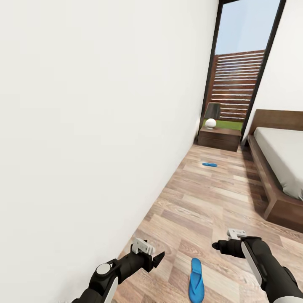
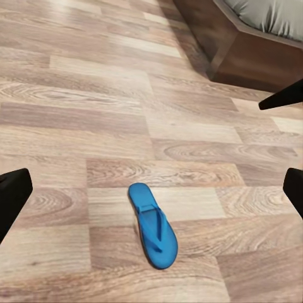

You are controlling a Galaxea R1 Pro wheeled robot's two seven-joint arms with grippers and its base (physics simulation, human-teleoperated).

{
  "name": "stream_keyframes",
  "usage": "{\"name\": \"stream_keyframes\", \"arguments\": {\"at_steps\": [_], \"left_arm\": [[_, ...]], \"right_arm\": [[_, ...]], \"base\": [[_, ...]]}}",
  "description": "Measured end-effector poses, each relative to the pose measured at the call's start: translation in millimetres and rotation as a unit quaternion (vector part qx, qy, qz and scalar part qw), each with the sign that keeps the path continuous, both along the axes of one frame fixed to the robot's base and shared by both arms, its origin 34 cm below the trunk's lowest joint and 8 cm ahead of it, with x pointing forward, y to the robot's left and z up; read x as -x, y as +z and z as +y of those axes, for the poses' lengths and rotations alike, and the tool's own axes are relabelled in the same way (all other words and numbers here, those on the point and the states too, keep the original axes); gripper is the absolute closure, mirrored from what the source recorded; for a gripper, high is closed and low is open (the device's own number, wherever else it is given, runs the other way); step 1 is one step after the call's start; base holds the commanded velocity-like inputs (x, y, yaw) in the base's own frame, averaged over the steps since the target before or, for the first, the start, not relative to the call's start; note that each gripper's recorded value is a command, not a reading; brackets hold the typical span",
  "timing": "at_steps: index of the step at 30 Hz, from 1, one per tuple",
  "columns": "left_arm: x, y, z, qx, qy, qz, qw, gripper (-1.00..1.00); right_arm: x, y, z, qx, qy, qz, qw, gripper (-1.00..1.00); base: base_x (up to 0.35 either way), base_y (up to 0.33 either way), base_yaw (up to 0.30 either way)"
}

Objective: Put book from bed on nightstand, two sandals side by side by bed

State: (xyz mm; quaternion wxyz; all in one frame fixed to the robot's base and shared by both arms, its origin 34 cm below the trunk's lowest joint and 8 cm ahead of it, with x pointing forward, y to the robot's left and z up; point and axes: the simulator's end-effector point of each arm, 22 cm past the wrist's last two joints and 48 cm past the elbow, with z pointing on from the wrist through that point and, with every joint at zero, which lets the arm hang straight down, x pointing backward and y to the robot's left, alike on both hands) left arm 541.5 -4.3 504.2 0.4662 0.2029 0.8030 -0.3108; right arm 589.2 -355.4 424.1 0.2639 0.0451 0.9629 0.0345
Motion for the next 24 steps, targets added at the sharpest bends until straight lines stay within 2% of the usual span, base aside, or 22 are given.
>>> {"name": "stream_keyframes", "arguments": {"at_steps": [13,24], "left_arm": [[7.9,-29.3,0.0,0.000,0.000,0.000,1.0000,-1.00],[9.9,-50.8,0.0,0.000,0.000,0.022,0.9998,-1.00]], "right_arm": [[7.9,-29.3,0.4,0.000,0.000,0.000,1.0000,-1.00],[13.5,-52.9,0.4,0.000,0.000,0.022,0.9998,-1.00]], "base": [[0.000,0.000,0.000],[0.000,0.000,0.000]]}}
